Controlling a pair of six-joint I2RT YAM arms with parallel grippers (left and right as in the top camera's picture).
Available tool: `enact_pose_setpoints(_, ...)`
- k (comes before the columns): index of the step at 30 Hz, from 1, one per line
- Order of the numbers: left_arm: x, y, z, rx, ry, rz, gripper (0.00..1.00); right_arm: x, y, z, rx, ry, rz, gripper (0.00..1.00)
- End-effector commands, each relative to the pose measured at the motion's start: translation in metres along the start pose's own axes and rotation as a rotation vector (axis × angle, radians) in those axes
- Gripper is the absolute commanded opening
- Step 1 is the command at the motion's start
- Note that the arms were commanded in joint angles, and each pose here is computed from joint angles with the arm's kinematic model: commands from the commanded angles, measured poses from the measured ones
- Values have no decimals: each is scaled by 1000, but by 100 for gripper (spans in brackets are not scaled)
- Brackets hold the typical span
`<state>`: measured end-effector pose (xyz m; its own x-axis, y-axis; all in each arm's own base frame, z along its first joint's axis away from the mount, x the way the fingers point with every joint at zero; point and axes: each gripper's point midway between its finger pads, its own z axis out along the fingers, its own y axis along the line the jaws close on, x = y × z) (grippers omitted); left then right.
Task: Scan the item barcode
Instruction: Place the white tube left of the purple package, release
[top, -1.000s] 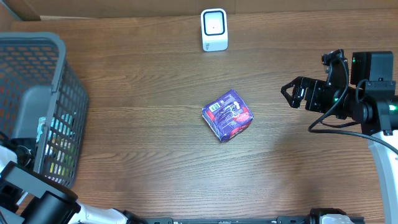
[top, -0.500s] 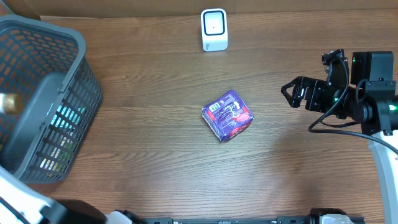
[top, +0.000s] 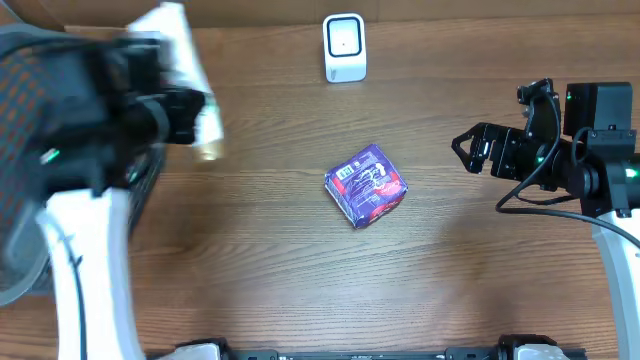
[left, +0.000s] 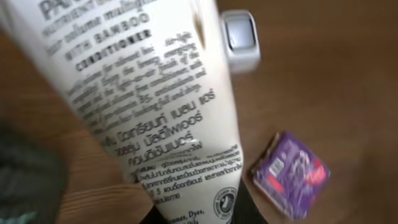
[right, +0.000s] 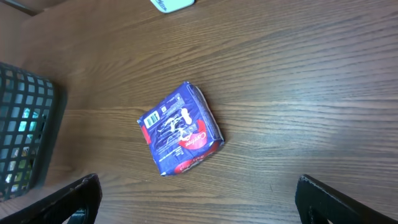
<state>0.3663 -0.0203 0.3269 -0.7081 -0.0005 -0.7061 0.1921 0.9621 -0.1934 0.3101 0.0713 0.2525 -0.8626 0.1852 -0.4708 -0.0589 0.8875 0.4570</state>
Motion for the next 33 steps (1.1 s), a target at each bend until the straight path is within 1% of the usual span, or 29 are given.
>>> enact_pose_setpoints(1, 44, -21, 90, -87, 260, 50, 4, -8, 7, -6, -11, -27, -20, 100)
enact_pose_setpoints(2, 53, -28, 107, -93, 305, 32, 4, -8, 6, -6, -10, -27, -19, 100)
enact_pose_setpoints(5, 99, -54, 167, -95, 485, -25, 4, -6, 6, -6, -9, -22, -17, 100)
enact_pose_setpoints(7, 132, -60, 200, -132, 596, -61, 4, -6, 6, -6, -9, -22, -18, 100)
enact_pose_setpoints(9, 153, -62, 219, -151, 656, -89, 4, -7, 6, -6, -10, -26, -19, 100)
enact_pose_setpoints(11, 184, -67, 239, -167, 746, -64, 4, -9, 7, -6, -11, -32, -22, 100)
enact_pose_setpoints(14, 204, -79, 249, -154, 801, -38, 4, -9, 7, -6, -11, -32, -22, 100)
enact_pose_setpoints(17, 208, -96, 251, -133, 798, 7, 4, -9, 7, -6, -11, -32, -22, 100)
enact_pose_setpoints(18, 209, -107, 253, -108, 790, 42, 8, -9, 7, -6, -11, -32, -22, 100)
enact_pose_setpoints(19, 210, -113, 254, -95, 788, 61, 16, -9, 7, -6, -11, -32, -22, 100)
enact_pose_setpoints(20, 212, -120, 254, -86, 785, 81, 31, -9, 7, -6, -11, -32, -22, 100)
enact_pose_setpoints(22, 215, -132, 254, -73, 778, 137, 70, -9, 7, -6, -11, -32, -22, 100)
enact_pose_setpoints(23, 214, -133, 254, -79, 773, 148, 83, -9, 7, -6, -11, -32, -22, 100)
enact_pose_setpoints(24, 212, -133, 254, -89, 767, 156, 86, -9, 7, -6, -11, -32, -22, 100)
enact_pose_setpoints(26, 198, -130, 251, -112, 743, 161, 88, -9, 7, -6, -11, -32, -22, 100)
enact_pose_setpoints(29, 152, -115, 241, -158, 665, 135, 88, -9, 7, -6, -11, -31, -22, 100)
enact_pose_setpoints(30, 144, -112, 239, -160, 650, 131, 88, -9, 7, -6, -11, -32, -22, 100)
enact_pose_setpoints(32, 79, -82, 219, -164, 536, 99, 86, -9, 7, -6, -11, -32, -22, 100)
enact_pose_setpoints(33, 65, -71, 213, -169, 511, 94, 86, -9, 7, -6, -11, -31, -22, 100)
